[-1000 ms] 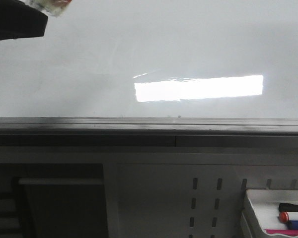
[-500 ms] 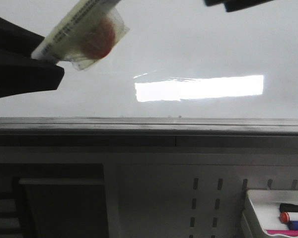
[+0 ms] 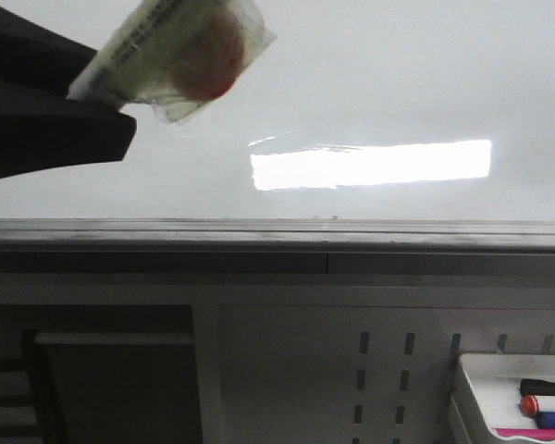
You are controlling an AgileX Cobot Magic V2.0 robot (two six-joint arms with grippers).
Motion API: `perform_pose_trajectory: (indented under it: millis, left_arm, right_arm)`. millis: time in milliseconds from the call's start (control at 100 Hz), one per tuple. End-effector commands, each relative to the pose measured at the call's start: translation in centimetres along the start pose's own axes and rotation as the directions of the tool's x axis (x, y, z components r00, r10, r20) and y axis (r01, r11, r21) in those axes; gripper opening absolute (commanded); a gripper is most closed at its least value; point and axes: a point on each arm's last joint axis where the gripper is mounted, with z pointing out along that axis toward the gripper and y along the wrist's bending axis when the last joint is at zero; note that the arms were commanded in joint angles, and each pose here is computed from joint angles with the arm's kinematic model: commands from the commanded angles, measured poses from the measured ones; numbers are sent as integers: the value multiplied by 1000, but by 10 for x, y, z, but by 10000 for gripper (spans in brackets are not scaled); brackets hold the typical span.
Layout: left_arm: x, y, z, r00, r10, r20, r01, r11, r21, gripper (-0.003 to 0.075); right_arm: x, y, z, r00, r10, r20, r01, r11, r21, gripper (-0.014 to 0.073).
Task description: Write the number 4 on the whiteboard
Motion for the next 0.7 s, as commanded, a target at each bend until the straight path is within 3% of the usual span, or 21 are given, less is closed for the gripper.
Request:
perform_pose_trajectory:
  millis: [0, 330, 540, 690]
  left_arm:
    - [-15, 6, -1, 995, -13, 99, 15, 1000, -23, -20]
    - [-14, 6, -1, 995, -13, 99, 15, 1000, -22, -20]
    - [-14, 5, -1, 995, -14, 94, 16, 1000, -21, -20]
    - [-6, -3, -3, 996, -35, 80, 35, 999, 2, -20]
  right_arm:
    - [-18, -1, -5, 995, -9, 104, 7, 1000, 14, 340]
    - [-15, 0, -3, 998, -10, 63, 10, 1000, 4, -74]
    - [-13, 0, -2, 999, -22, 48, 21, 1000, 5, -71]
    - [-3, 1, 6, 999, -8, -43, 8, 1000, -14, -70]
